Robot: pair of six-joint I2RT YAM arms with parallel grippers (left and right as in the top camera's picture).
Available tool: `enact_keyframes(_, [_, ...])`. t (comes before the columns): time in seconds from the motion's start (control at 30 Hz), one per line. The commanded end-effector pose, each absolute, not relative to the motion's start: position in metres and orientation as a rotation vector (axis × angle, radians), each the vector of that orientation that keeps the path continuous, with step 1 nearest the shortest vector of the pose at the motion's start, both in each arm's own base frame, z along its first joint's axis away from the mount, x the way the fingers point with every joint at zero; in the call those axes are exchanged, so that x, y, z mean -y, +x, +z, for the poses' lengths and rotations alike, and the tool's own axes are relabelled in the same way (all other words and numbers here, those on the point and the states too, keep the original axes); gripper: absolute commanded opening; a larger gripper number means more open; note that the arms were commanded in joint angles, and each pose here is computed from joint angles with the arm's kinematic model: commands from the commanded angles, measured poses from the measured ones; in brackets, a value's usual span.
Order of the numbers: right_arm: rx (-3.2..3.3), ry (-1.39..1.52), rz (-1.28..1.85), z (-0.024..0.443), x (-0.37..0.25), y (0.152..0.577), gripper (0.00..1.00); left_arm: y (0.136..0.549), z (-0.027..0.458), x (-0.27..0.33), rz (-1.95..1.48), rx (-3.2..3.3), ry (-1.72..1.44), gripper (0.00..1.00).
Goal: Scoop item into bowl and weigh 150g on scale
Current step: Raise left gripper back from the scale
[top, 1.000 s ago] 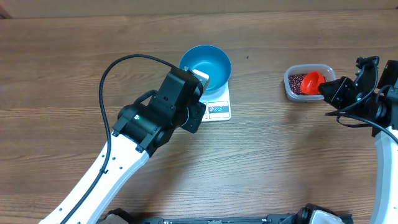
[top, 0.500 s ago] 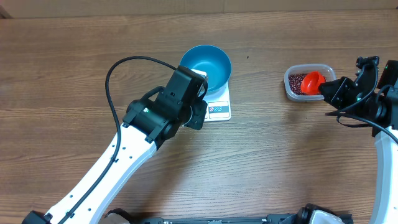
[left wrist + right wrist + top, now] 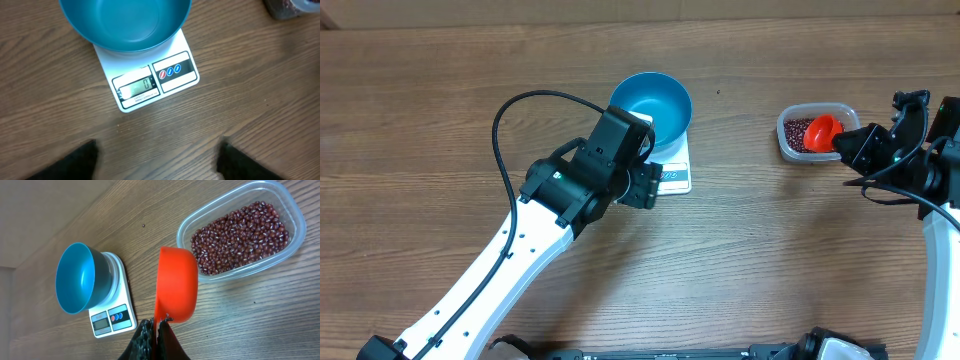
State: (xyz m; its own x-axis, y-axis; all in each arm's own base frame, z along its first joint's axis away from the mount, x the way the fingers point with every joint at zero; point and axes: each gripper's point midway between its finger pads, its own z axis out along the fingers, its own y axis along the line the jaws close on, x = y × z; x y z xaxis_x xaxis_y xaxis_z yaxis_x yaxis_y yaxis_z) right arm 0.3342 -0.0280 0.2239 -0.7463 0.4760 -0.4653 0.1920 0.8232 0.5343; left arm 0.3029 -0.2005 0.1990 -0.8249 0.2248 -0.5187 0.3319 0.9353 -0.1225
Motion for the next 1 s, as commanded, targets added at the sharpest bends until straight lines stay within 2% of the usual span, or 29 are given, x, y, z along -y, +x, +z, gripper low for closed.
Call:
enact_keyframes(0.0, [-2.363, 0.462, 0.589, 0.237, 0.031, 0.336, 0.04, 0.304, 0.195, 0.200, -0.287, -2.590, 0.386, 1.00])
enact_keyframes(0.3, [-2.362, 0.462, 0.589, 0.237, 0.031, 0.336, 0.04, 0.303, 0.192, 0.192, -0.228, -2.600, 0.381, 0.99])
enact_keyframes(0.53, [-2.366, 0.464, 0.590, 0.236, 0.031, 0.335, 0.04, 0.299, 0.187, 0.189, -0.170, -2.586, 0.557, 1.00])
enact_keyframes(0.97, [-2.378, 0.472, 0.594, 0.234, 0.030, 0.332, 0.04, 0.293, 0.163, 0.175, -0.159, -2.516, 0.480, 1.00])
